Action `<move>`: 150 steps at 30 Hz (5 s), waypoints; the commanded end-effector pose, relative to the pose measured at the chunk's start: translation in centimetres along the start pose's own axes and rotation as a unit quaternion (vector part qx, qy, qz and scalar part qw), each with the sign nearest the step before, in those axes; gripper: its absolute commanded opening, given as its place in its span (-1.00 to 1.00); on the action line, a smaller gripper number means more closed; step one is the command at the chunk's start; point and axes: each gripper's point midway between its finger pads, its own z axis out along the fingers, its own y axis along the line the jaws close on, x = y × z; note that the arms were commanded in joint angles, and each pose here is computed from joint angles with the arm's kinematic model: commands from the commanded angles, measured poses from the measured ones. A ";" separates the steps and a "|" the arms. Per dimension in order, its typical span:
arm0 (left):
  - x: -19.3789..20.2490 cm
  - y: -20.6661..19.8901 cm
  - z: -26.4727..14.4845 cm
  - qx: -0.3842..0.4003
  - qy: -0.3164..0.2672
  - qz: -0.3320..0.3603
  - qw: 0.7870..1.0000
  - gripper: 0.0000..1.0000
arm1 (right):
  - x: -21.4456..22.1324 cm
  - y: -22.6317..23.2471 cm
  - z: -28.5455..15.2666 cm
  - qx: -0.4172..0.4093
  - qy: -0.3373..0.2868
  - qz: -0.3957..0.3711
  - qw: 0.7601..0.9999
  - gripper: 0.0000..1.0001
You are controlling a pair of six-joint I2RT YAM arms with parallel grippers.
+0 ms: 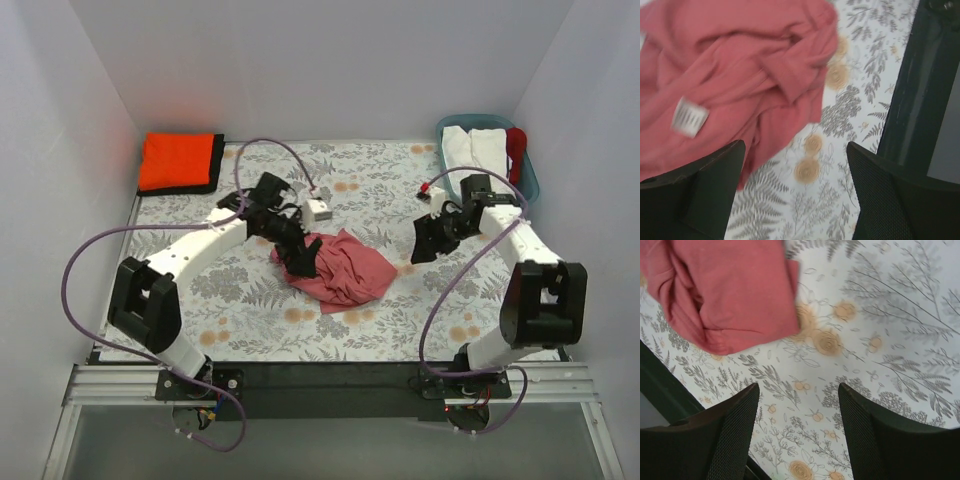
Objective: Fold and stack the t-shirts
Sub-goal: Flatten the tshirt out
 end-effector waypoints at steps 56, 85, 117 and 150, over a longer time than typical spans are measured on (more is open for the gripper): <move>13.7 17.5 -15.3 -0.267 -0.037 -0.263 0.927 -1.00 | -1.0 2.2 5.8 -0.041 0.086 -0.003 0.995 0.22; 15.2 16.4 -17.3 -0.257 -0.033 -0.256 0.931 -1.00 | -10.3 -2.9 0.6 0.105 0.020 -0.102 0.989 -0.97; 18.7 16.9 -14.8 -0.208 -0.017 -0.351 0.913 -1.00 | -6.4 -0.8 1.0 0.063 0.078 -0.129 0.987 -0.59; 19.3 16.7 -14.7 -0.211 -0.007 -0.346 0.914 -1.00 | -1.1 1.3 10.1 0.136 0.155 -0.215 0.955 -0.32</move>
